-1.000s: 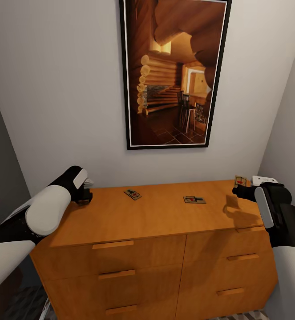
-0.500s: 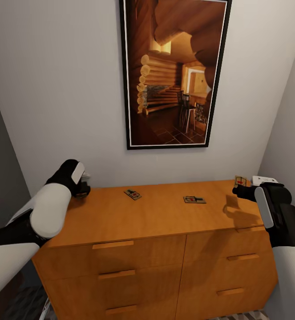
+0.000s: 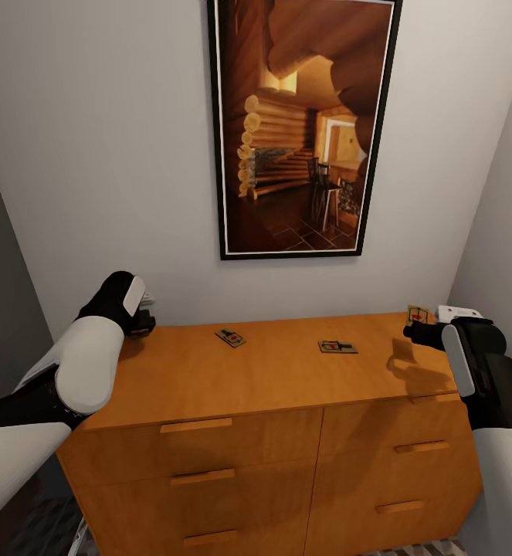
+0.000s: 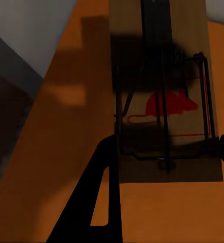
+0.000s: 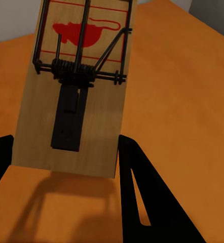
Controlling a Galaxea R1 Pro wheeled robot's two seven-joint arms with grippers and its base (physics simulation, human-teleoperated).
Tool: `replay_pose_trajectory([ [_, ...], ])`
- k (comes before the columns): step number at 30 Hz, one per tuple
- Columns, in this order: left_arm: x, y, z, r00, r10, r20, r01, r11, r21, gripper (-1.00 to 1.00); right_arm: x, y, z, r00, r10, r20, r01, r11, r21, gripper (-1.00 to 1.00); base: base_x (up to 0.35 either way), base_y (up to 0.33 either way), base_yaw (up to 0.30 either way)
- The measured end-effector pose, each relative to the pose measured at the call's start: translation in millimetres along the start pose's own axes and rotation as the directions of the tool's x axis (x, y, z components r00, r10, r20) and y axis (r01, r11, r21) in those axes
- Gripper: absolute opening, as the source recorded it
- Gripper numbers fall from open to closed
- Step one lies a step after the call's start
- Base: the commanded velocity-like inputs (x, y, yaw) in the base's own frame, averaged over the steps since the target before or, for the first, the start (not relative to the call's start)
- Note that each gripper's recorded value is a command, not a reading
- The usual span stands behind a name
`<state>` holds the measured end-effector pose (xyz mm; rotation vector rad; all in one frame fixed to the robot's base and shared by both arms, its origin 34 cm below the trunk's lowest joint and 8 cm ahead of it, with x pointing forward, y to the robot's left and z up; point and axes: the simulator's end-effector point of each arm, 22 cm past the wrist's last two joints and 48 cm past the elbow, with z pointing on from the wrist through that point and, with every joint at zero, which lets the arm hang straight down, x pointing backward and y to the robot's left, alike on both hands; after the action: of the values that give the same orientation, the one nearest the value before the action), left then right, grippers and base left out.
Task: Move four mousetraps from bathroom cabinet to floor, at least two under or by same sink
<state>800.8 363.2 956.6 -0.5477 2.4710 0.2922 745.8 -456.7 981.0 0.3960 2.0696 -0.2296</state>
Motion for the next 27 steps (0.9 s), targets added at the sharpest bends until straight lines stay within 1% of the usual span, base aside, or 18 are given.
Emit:
replay_pose_trajectory([
  [3, 0.2, -0.4, 0.3, 1.0, 0.0, -0.001, 0.0, 1.0, 0.0, -1.0, 0.1, 0.1, 0.3, 1.0, 0.0, 0.0, 0.0, 1.0, 0.0, -1.0, -0.134, 0.0, 0.0],
  [7, 0.5, -0.8, 0.7, 1.0, 0.001, -0.002, -0.001, 1.0, 0.0, -1.0, 0.2, 0.1, 0.5, 1.0, 0.0, -0.001, 0.0, 1.0, 0.0, -1.0, -0.269, 0.0, 0.0],
  [20, 2.5, -4.5, 0.9, 1.0, 0.009, -0.005, -0.009, 1.0, 0.003, -1.0, -0.1, 0.7, 0.4, 1.0, 0.0, 0.0, 0.0, 1.0, -0.001, -1.0, -0.336, 0.0, 0.0],
  [27, 3.1, -3.7, 1.4, 1.0, 0.017, -0.005, -0.017, 1.0, -0.006, -1.0, -2.8, 0.8, -1.4, 1.0, -0.001, 0.008, 0.001, 1.0, -0.003, -1.0, -0.346, 0.0, 0.0],
])
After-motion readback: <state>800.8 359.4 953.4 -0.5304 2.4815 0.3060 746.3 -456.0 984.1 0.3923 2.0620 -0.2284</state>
